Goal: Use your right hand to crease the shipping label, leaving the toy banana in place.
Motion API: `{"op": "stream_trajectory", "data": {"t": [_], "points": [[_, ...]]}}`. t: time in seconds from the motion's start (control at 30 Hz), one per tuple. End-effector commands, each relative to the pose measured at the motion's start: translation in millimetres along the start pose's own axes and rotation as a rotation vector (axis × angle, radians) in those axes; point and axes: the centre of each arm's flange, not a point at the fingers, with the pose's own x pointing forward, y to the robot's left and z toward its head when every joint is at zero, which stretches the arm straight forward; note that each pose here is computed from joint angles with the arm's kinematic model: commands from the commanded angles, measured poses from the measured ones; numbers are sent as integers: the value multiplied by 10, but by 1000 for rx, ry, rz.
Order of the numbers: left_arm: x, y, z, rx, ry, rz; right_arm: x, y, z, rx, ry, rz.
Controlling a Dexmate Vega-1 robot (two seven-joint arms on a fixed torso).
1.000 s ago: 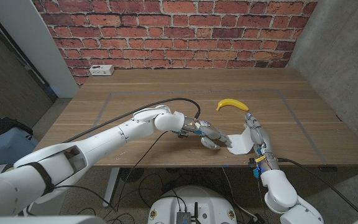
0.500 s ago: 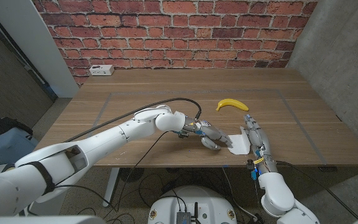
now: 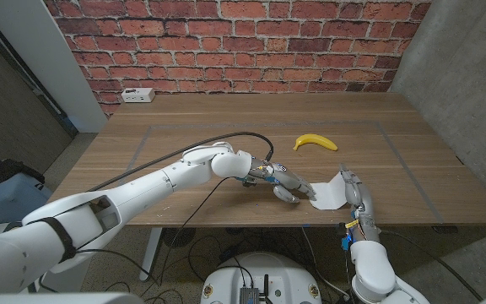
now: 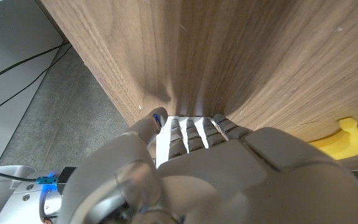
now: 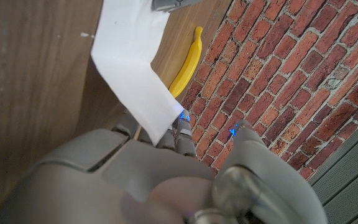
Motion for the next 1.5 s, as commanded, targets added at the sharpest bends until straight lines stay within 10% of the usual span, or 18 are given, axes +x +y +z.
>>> {"op": "stream_trajectory", "data": {"t": [0.03,0.5,1.1,1.5], "points": [[-5,12,-19,3,-5,8,-131,-30,42,-52,-4,-194],[-5,8,-28,2,-7,3,-158,18,22,18,-114,-269],[-11,17,-21,7,0,8,-163,4,51,14,-121,-324],[-4,25,-41,0,-2,7,-62,-3,24,64,-96,-191]]}}
